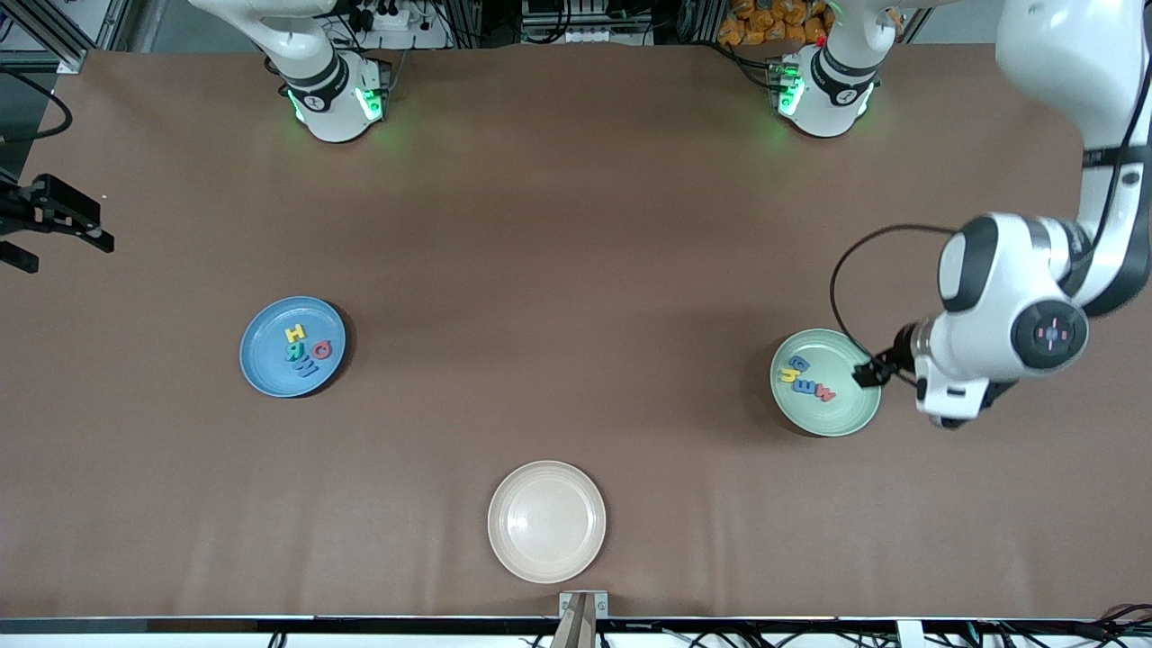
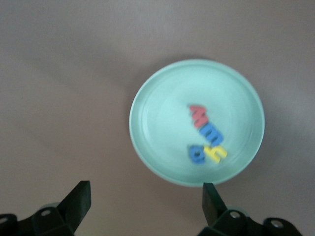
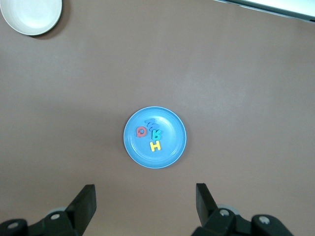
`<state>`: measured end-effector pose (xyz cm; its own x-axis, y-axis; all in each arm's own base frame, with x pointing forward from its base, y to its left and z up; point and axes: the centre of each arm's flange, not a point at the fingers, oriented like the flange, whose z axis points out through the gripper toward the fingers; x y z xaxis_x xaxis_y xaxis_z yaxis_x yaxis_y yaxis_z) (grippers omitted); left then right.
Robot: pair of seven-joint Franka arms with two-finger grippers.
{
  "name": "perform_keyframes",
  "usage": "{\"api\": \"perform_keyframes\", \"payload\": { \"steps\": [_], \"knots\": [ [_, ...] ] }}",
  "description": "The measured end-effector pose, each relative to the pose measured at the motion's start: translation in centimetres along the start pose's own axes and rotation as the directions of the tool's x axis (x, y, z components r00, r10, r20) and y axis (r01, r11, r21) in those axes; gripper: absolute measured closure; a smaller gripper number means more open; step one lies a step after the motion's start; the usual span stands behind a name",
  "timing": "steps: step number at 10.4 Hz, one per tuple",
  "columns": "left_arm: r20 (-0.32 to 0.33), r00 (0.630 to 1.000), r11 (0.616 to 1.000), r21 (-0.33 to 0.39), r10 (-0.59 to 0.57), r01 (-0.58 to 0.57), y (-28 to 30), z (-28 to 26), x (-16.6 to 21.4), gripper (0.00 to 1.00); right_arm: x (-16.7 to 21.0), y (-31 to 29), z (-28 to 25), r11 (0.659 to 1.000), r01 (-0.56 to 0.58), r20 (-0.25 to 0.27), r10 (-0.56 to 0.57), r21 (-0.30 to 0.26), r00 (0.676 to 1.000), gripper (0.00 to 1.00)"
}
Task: Sort uppercase to blue plate, lowercase to green plate
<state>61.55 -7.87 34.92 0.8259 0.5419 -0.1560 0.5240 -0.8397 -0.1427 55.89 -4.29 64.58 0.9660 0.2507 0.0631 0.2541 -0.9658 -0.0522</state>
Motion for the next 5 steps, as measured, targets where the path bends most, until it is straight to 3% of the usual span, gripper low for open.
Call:
{"api": "perform_keyframes", "payload": {
  "steps": [3, 5],
  "knots": [
    [-0.046, 0.997, 0.998, -0.02, 0.066, -0.067, -3.7, -0.2, -5.0, 0.0, -1.2, -0.7, -1.6, 1.0, -0.005, -0.001, 0.005, 0.001, 1.0, 0.09],
    [-0.098, 0.989, 0.992, -0.045, 0.114, -0.119, -4.5, -2.3, -5.9, 0.0, -1.8, -1.0, -2.4, 1.0, -0.008, -0.002, 0.008, 0.001, 1.0, 0.09]
  ]
}}
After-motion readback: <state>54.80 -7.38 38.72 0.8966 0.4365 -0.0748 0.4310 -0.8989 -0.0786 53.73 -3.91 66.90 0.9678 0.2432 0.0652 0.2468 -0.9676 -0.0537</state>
